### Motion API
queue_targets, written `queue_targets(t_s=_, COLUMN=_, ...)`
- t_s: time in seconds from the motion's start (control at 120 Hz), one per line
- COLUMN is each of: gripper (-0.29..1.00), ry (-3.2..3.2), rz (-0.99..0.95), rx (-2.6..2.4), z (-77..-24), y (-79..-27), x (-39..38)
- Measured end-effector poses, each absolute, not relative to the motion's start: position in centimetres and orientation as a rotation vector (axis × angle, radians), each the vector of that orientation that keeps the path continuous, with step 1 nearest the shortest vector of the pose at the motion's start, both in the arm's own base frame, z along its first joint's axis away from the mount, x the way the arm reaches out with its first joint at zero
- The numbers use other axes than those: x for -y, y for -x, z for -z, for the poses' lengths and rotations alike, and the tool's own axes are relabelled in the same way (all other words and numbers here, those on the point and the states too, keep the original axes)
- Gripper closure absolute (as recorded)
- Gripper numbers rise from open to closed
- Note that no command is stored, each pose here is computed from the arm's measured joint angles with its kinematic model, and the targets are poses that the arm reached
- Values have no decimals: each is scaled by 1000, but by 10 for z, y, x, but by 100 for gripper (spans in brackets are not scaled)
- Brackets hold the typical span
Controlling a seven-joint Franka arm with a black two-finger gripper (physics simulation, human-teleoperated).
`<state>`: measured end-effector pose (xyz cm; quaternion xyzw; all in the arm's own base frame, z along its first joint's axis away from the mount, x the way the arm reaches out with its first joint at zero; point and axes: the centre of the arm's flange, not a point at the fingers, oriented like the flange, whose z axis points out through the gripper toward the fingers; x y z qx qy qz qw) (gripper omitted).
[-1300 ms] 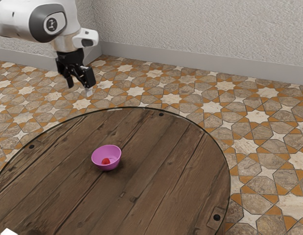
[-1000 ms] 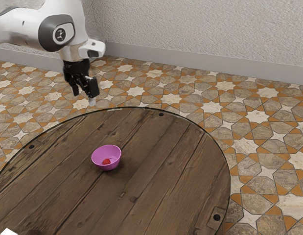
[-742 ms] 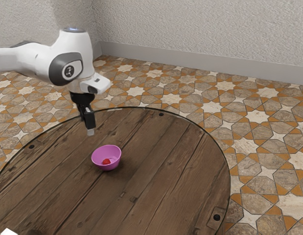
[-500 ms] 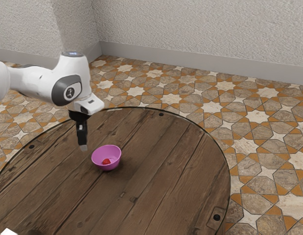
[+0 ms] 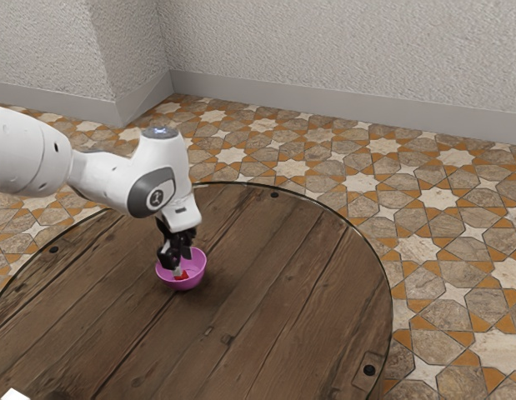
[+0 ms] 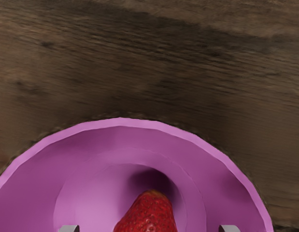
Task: Take strawberry from the bowl
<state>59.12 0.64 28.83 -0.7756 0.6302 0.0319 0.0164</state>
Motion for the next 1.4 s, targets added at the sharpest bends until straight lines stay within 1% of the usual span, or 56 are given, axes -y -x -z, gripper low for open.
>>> queue_targets(t_s=0.133, gripper=38, ry=2346, rz=-93, rx=-2026, z=-279, y=-599, x=-17)
queue_targets(t_s=0.25, gripper=44, ry=2269, rz=-78, rx=-2119, z=-276, y=-601, x=-1)
queue_targets(t_s=0.35, gripper=47, ry=2240, rz=-78, rx=-2164, z=-272, y=-598, x=1)
queue_targets(t_s=0.75, gripper=43, ry=2204, rz=-81, rx=-2240, z=-250, y=-589, x=-15)
queue_targets(t_s=0.917, gripper=55, ry=2167, rz=-68, rx=-2259, z=-249, y=-588, x=-15)
queue_targets(t_s=0.95, gripper=57, ry=2156, rz=-53, rx=-2258, z=-259, y=-584, x=-13)
queue_targets(t_s=0.992, gripper=60, ry=2133, rz=-16, rx=-2247, z=-285, y=-578, x=-9)
queue_targets(t_s=1.092, gripper=64, ry=2017, rz=104, rx=-2246, z=-373, y=-565, x=27)
queue_targets(t_s=1.133, gripper=65, ry=1959, rz=130, rx=-2281, z=-391, y=-560, x=55)
queue_targets(t_s=1.183, gripper=66, ry=1888, rz=146, rx=-2340, z=-400, y=-555, x=95)
queue_targets(t_s=1.233, gripper=67, ry=1818, rz=146, rx=-2412, z=-397, y=-553, x=140)
queue_targets(t_s=1.308, gripper=68, ry=1744, rz=108, rx=-2516, z=-368, y=-555, x=202)
queue_targets(t_s=1.4, gripper=68, ry=1755, rz=59, rx=-2552, z=-332, y=-568, x=226)
